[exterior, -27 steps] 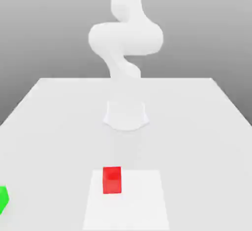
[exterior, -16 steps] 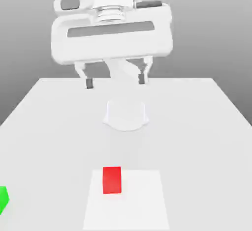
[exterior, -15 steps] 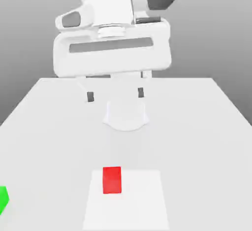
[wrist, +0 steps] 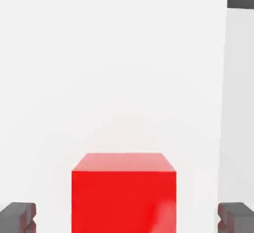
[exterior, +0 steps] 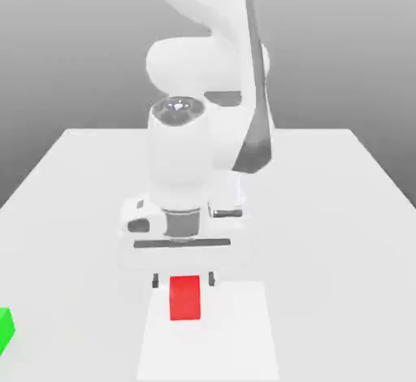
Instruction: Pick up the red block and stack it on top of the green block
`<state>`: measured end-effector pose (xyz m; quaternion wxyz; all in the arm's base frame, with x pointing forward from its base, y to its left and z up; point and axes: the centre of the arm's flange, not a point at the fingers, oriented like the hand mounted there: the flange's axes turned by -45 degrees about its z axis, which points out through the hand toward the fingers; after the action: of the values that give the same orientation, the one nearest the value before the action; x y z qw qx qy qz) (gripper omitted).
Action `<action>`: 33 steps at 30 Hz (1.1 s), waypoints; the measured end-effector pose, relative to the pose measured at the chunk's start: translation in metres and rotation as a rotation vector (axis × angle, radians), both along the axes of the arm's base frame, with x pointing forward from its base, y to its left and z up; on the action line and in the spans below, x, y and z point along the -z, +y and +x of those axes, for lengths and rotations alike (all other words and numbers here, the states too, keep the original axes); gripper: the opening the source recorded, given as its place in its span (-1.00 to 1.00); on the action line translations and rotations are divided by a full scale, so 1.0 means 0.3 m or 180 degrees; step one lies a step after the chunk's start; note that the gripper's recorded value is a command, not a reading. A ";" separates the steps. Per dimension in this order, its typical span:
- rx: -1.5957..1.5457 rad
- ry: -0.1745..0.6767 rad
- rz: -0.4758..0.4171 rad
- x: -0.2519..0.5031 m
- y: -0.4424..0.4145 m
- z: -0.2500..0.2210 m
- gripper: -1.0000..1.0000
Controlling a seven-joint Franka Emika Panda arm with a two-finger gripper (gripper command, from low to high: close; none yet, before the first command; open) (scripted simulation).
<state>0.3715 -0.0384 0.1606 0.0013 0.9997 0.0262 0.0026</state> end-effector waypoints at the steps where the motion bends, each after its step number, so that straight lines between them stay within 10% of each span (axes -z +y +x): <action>1: 0.0003 0.0005 0.0001 0.023 0.001 -0.004 0.00; 2: 0.0007 0.0011 0.0004 0.046 0.001 -0.008 -1.00; 22: 0.0124 0.0037 -0.0017 -0.173 -0.027 0.054 -1.00; 33: 0.1959 0.0053 -0.0018 -0.259 -0.786 0.184 -1.00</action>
<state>0.4268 -0.2741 0.2381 0.0046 0.9606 -0.2778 -0.0062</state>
